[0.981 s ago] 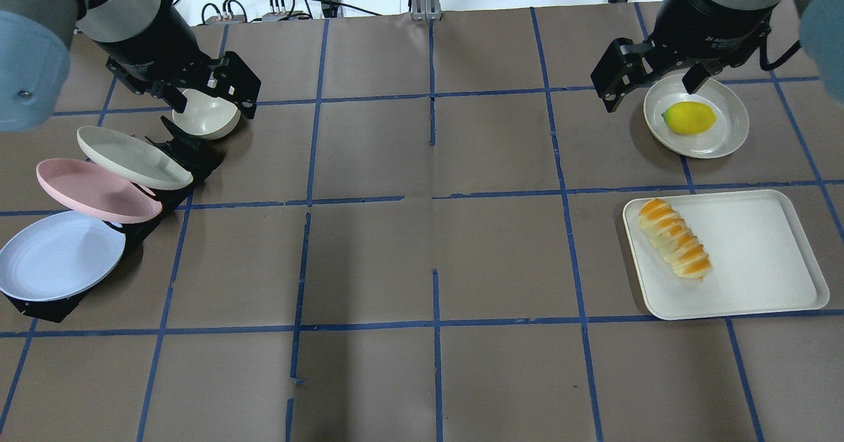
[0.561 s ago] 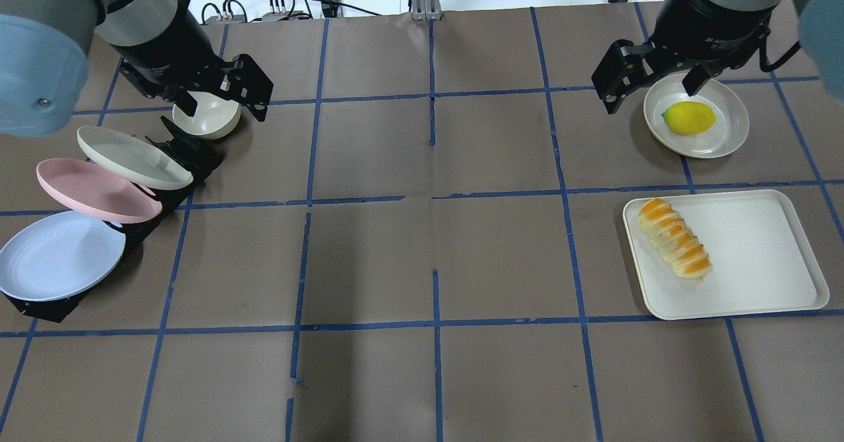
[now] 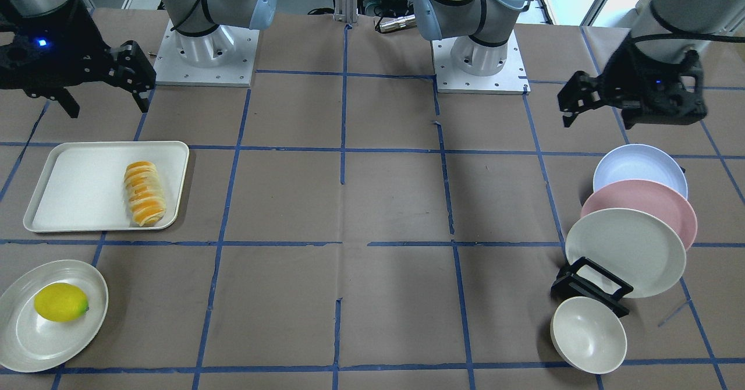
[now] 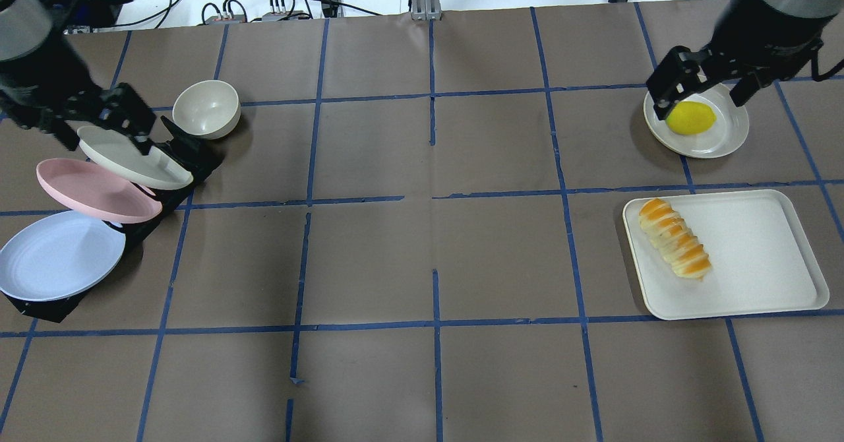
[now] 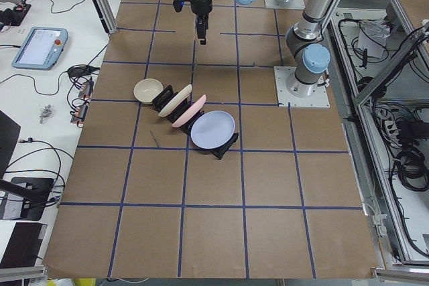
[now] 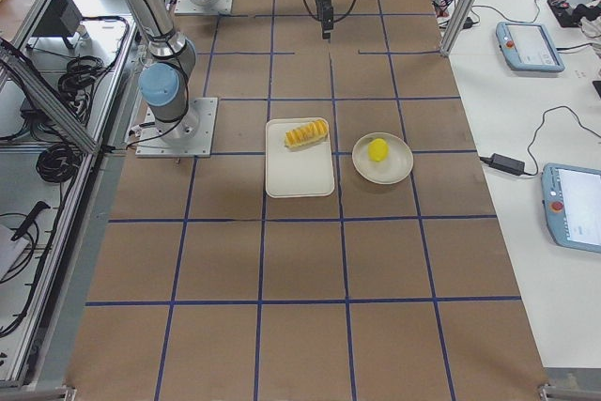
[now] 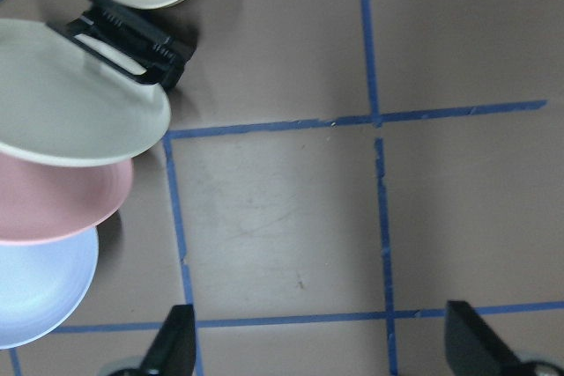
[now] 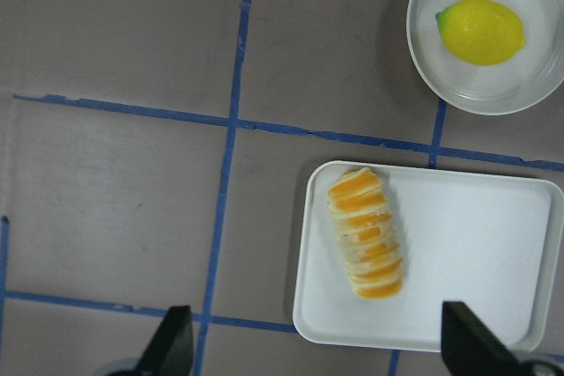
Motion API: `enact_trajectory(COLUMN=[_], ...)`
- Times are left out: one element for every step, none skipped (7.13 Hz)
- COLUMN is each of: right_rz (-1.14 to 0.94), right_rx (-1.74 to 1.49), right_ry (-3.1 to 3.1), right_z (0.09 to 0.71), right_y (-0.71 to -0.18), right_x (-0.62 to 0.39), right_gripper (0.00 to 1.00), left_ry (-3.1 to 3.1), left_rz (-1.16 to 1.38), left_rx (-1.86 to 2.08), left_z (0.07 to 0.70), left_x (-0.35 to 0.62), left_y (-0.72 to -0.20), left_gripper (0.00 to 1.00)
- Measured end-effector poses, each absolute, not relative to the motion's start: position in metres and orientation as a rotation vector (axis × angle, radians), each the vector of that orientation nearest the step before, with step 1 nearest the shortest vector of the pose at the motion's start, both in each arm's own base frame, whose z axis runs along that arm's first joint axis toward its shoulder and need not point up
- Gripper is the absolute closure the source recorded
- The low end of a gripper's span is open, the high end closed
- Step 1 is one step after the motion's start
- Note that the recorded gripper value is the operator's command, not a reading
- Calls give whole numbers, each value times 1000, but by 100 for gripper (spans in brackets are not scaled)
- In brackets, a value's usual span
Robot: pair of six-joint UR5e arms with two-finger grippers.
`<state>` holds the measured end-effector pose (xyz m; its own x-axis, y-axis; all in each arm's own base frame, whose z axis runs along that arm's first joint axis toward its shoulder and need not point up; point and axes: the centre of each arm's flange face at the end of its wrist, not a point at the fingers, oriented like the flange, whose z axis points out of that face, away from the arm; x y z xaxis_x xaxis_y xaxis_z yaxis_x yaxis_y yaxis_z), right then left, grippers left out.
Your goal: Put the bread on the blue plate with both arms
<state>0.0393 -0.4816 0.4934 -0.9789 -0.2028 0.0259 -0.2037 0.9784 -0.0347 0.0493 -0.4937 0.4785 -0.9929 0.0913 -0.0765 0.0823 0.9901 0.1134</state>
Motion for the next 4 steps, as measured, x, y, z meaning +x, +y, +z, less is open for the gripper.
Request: enact_trajectory(right_rz=[15,-18,-26,-29], right_rx=[467,528,538,538], right_ry=[-3092,-3096,-3099,-3099], right_z=[477,457,437,418], right_y=[-479,-476,-472,-469], right_x=[12,-12,-26,-31], right_gripper=[3,3,2,2], left_ry=[3065,3091,3093,3043], left_rz=[230,282,313,305], left_rx=[183,258,399,594], left_z=[468,452,436,422], left_x=[123,192,244,281], left_y=[-486,-475,-472,-480], left_gripper=[0,0,0,0])
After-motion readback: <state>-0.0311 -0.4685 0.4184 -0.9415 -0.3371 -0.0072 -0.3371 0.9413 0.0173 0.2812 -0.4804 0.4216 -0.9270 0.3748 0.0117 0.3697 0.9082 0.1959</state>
